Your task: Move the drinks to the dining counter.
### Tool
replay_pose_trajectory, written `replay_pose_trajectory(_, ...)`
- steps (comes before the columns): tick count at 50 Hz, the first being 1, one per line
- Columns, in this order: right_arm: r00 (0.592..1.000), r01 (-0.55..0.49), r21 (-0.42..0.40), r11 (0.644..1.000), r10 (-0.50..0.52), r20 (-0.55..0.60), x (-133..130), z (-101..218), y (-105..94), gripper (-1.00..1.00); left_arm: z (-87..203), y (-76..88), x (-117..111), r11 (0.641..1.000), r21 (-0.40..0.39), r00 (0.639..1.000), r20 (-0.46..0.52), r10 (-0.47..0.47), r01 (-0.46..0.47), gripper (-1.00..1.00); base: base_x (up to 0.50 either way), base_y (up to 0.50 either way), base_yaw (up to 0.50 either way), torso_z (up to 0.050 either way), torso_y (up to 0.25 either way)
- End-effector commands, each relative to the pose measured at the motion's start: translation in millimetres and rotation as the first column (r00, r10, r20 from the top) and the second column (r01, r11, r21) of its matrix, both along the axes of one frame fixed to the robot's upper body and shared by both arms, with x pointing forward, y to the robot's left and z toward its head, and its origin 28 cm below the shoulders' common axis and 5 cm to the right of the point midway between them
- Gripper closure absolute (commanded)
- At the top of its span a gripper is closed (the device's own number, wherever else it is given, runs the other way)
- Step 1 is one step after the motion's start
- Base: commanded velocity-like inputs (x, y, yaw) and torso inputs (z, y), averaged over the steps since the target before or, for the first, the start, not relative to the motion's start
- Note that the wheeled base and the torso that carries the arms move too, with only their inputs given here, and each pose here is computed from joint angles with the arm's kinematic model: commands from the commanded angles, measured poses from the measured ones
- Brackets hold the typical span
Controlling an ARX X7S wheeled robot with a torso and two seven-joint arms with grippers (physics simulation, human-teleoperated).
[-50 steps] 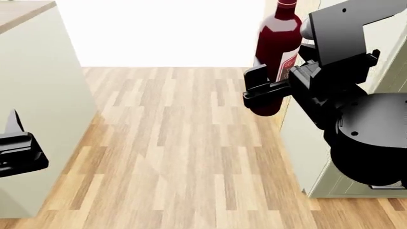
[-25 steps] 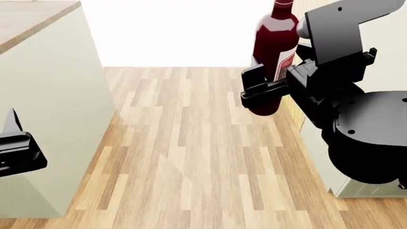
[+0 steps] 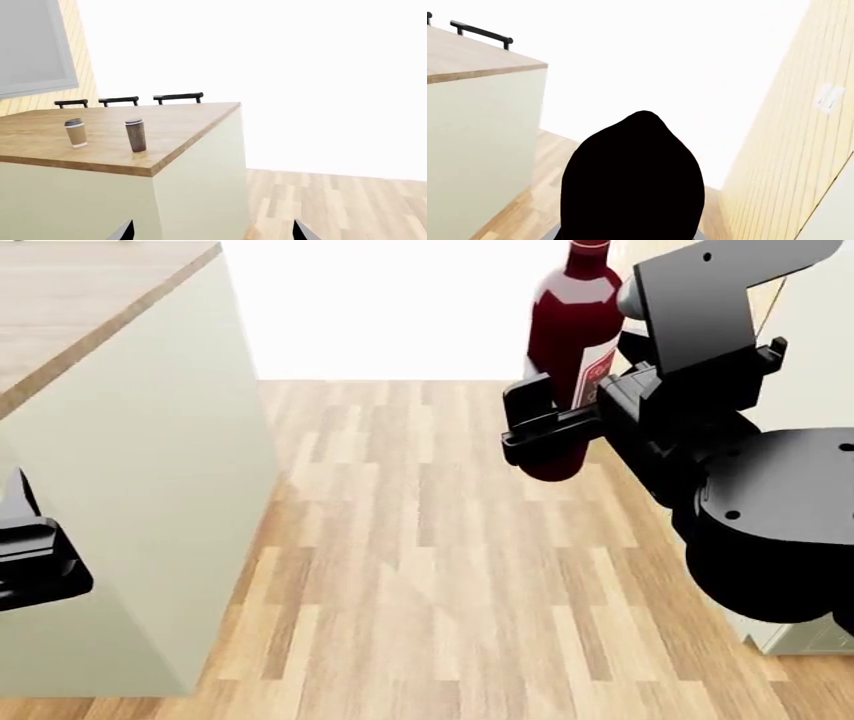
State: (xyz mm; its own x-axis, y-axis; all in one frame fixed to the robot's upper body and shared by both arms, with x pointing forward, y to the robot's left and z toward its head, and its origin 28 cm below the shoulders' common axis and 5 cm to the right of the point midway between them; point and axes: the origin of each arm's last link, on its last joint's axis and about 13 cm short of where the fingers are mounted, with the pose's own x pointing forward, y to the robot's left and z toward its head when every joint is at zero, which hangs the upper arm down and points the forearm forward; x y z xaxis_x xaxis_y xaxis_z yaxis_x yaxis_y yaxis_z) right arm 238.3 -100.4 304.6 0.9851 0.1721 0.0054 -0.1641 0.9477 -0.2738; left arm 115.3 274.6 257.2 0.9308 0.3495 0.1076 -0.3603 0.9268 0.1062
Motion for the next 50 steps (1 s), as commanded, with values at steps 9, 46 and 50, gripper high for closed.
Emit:
replay_pose_trajectory(9,1.0,0.008,-0.016,1.0,-0.007,0.022,1.5,3.2,-0.3,1.0,1.0,-0.1,0.2,1.0,0.0,1.0,0.003,-0.003,0.003,-1.0,0.0,0.5,0.0,0.0,0.0)
replay_pose_trajectory(46,0.999,0.013,-0.037,0.999,-0.012,0.034,-1.9,2.6,-1.0,1.0,1.7,-0.2,0.4,1.0,0.003,1.0,0.003,-0.003,0.003,-1.0,0.0,0.5,0.0,0.0,0.001)
replay_pose_trajectory(50,0.999,0.011,-0.036,0.999,-0.009,0.034,-1.9,3.1,-0.7,1.0,2.3,-0.5,0.9,1.0,0.003,1.0,0.005,-0.005,0.005,-1.0,0.0,0.5,0.0,0.003,0.0)
